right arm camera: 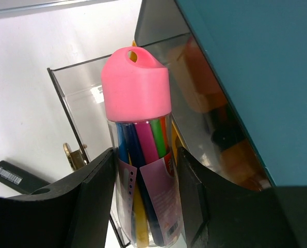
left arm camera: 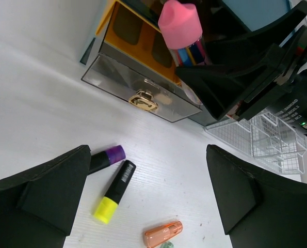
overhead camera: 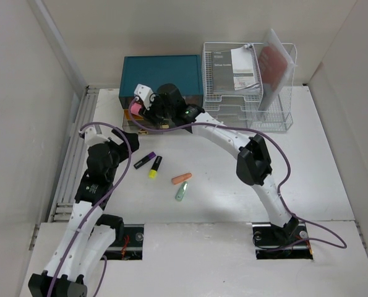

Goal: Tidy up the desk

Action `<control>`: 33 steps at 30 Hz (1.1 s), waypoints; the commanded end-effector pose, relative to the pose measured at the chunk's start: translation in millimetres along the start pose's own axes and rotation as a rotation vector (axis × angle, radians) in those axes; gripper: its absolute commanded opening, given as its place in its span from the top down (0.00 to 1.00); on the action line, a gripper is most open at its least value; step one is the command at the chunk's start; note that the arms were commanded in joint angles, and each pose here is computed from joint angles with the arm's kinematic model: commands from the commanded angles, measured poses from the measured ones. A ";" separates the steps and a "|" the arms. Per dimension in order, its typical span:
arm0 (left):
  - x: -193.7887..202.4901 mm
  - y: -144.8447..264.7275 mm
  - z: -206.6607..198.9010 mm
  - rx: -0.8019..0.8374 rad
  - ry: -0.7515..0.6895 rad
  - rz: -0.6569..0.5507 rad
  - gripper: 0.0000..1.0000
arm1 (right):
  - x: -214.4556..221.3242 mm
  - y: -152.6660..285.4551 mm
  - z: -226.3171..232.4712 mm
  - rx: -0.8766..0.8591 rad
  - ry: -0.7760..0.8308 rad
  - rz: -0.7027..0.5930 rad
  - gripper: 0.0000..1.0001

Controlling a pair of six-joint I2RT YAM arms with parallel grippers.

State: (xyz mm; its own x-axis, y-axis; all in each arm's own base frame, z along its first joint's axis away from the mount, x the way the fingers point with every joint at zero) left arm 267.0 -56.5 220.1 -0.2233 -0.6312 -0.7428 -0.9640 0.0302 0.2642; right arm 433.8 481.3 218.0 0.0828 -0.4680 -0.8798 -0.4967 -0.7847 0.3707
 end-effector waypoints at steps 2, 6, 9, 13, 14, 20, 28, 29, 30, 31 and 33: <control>-33.8 9.9 -16.5 0.023 -0.025 -0.102 0.05 | -19.5 0.8 -10.4 0.027 0.051 -0.053 0.79; -34.8 9.7 -14.9 0.015 -0.036 -0.108 0.05 | -26.2 3.7 -3.7 0.007 0.055 -0.063 0.66; -36.9 9.4 -12.2 -0.001 -0.045 -0.121 0.05 | -42.6 16.5 -6.5 0.009 0.060 -0.089 0.60; -42.9 12.3 -13.8 0.001 -0.060 -0.141 0.05 | -50.5 22.9 -0.6 -0.007 0.064 -0.098 0.56; -44.0 12.2 -12.6 -0.007 -0.059 -0.148 0.05 | -52.7 22.2 4.8 -0.015 0.067 -0.101 0.56; -58.1 19.1 -15.2 -0.009 -0.092 -0.198 0.04 | -59.5 31.5 7.3 -0.033 0.059 -0.112 0.49; -75.9 32.1 -14.5 -0.014 -0.130 -0.286 0.03 | -73.0 45.0 8.0 -0.042 0.043 -0.139 0.43; -72.4 30.4 -11.3 -0.021 -0.141 -0.278 0.03 | -73.1 45.0 8.4 -0.043 0.034 -0.139 0.41; -74.2 33.1 -12.4 -0.014 -0.138 -0.287 0.03 | -73.1 45.0 8.4 -0.043 0.034 -0.139 0.40; -75.8 33.3 -13.7 -0.009 -0.136 -0.295 0.03 | -73.1 45.0 8.4 -0.043 0.034 -0.139 0.38; -73.0 33.9 -12.9 -0.001 -0.137 -0.289 0.03 | -73.6 45.0 10.1 -0.052 0.025 -0.142 0.36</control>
State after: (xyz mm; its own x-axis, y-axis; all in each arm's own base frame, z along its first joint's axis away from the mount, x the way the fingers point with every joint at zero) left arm 253.7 -21.6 269.9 -0.0268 -0.5137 -0.8576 -0.9857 -0.1294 0.1083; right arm 409.1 483.1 246.1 0.1158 -0.4496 -0.8857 -0.4411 -0.8222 0.3597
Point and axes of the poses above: each gripper's point midway between its finger pads, its own y axis back along the fingers, its own z axis along the line the jaws close on, x = y × z, the point moved 2 cm from there along y, back along the fingers, and after that the axes turned 1 degree about y, right-handed, at the moved point
